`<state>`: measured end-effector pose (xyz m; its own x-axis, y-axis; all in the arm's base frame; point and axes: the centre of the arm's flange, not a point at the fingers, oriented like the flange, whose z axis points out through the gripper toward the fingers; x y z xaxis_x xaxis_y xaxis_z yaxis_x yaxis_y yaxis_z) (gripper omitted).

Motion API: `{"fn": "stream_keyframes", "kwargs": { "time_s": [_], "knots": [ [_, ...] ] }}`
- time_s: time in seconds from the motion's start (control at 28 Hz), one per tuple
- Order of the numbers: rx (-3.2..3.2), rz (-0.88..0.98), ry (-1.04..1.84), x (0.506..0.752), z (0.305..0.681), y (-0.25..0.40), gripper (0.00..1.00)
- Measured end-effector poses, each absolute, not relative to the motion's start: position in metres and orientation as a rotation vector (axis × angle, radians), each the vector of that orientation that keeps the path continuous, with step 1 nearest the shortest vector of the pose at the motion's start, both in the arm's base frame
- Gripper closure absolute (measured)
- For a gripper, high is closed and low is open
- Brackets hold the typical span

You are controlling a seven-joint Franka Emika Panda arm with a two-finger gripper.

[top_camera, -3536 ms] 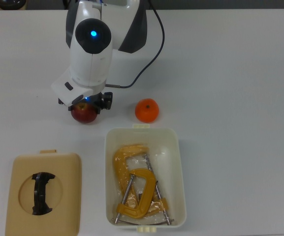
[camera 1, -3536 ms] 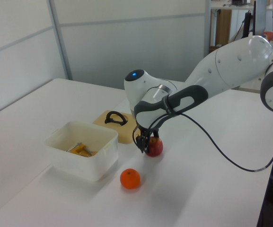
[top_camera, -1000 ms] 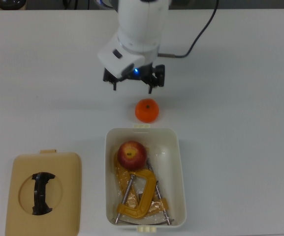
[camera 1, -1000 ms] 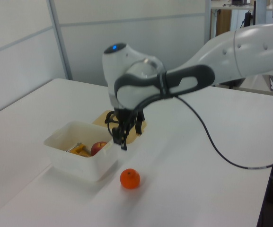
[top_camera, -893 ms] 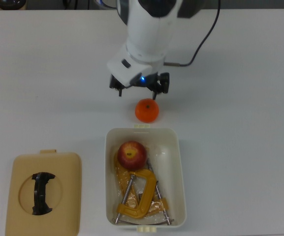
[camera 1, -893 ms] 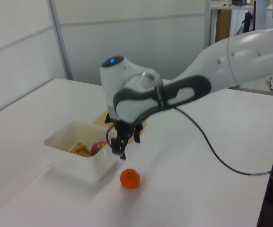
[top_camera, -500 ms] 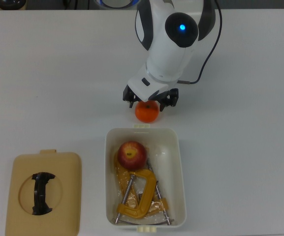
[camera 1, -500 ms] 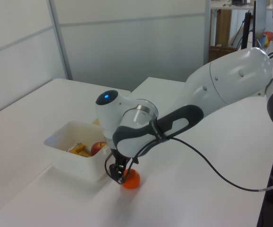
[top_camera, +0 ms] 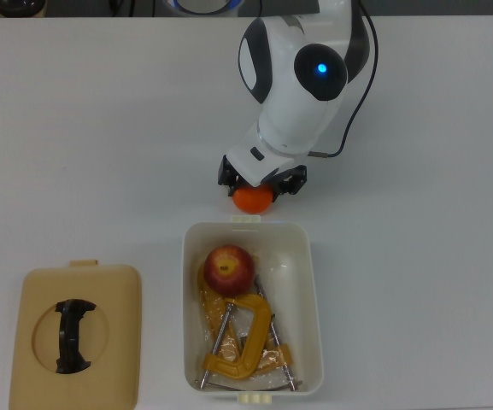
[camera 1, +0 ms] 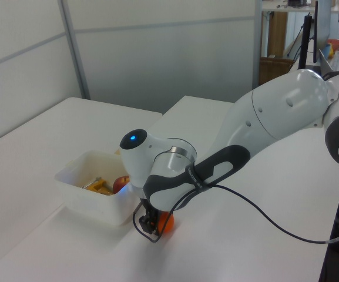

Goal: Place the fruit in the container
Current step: 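Close the gripper around the orange, then lift the orange into the white container and open the gripper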

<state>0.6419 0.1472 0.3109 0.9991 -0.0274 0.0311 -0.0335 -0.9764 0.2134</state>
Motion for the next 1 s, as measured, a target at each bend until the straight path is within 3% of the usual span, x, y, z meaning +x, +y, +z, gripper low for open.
{"fn": "stream_keyframes", "kwargs": {
  "time_s": [0.14, 0.36, 0.57, 0.86, 1.0],
  "knots": [
    [2.940, 0.099, -0.061, 0.645, 0.332, 0.149, 0.21],
    [2.981, 0.253, -0.094, 0.645, 0.406, 0.143, 0.21],
    [3.012, 0.355, -0.202, 0.644, 0.453, 0.130, 0.21],
    [2.997, 0.540, -0.579, 0.669, 0.480, 0.100, 0.21],
    [2.956, 0.690, -0.775, 0.689, 0.470, 0.093, 0.21]
  ]
}}
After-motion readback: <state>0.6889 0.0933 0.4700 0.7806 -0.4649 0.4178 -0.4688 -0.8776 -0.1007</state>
